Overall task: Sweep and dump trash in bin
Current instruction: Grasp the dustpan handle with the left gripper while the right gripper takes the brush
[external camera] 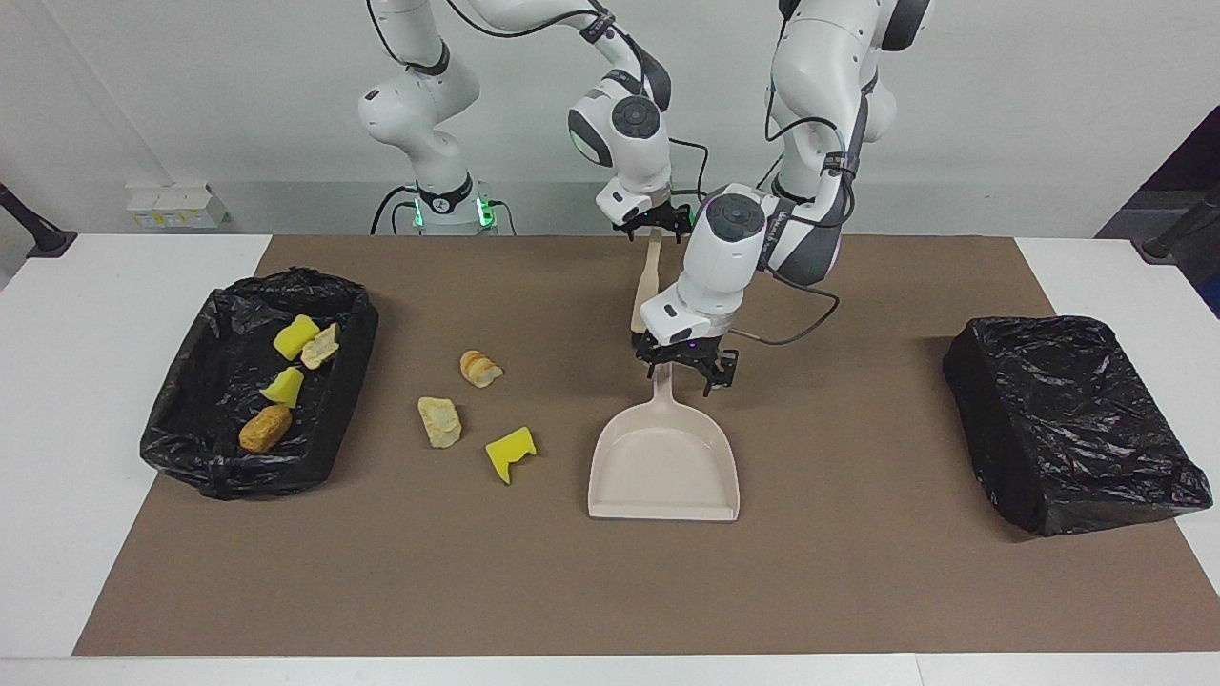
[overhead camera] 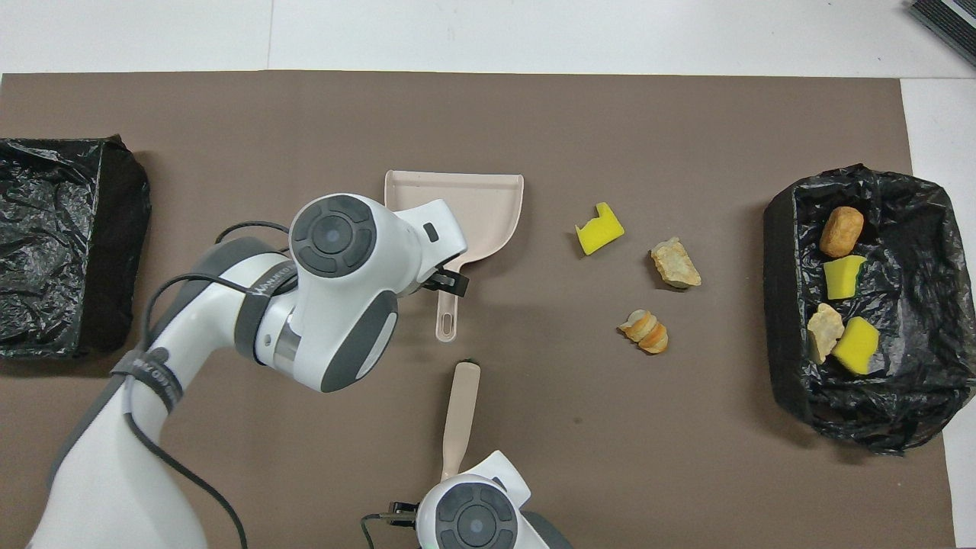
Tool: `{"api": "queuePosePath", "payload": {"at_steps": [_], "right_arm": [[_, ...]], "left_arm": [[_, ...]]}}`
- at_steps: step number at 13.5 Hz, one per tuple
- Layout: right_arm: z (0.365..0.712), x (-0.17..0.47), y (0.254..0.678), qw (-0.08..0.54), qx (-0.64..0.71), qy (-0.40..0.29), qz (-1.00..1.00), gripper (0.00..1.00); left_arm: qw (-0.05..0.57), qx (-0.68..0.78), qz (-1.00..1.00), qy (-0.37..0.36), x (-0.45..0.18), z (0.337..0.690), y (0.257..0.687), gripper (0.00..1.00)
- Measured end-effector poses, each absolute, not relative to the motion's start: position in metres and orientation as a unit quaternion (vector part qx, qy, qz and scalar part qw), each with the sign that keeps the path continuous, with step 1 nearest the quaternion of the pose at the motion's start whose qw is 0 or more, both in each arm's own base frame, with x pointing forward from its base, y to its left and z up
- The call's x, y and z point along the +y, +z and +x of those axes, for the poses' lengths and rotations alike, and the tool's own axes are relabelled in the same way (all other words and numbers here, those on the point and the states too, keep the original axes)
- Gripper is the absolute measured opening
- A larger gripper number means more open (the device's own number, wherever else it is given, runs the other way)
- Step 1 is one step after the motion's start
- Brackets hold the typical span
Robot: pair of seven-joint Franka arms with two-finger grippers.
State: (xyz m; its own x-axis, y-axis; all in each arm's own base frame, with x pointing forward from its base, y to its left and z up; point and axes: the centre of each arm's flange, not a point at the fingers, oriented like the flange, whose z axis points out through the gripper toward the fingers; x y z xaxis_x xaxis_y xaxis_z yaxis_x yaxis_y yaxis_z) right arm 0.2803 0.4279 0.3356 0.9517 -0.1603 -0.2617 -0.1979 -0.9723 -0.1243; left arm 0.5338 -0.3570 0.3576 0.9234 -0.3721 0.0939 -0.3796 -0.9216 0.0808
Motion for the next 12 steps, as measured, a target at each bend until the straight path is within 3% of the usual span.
{"api": "queuePosePath", "payload": {"at_steps": [1,2,4,7,9,12], "right_arm": [[0.28,0.428,0.336,0.075,0.09,0.126,-0.985,1.0],[0.281,0.428,0.336,0.075,0.09,0.126,-0.985,0.9],[0.284,0.426,0.336,0.076,0.092,0.125,-0.985,0.63],[0.293,0.42,0.334,0.08,0.074,0.123,-0.986,0.28],[0.295,0.418,0.334,0.081,0.068,0.122,-0.987,0.26],[0.296,0.417,0.338,0.073,0.065,0.134,-0.986,0.26]], "left_arm": [[0.047,-0.193,0.98,0.035,-0.358,0.53,0.354,1.0],[0.047,-0.193,0.98,0.032,-0.361,0.527,0.352,1.0],[0.046,-0.195,0.979,0.03,-0.366,0.523,0.35,0.95],[0.049,-0.193,0.979,0.039,-0.365,0.525,0.352,0.56],[0.048,-0.191,0.979,0.044,-0.36,0.529,0.354,0.34],[0.038,-0.241,0.968,0.058,-0.342,0.543,0.361,0.33]]}}
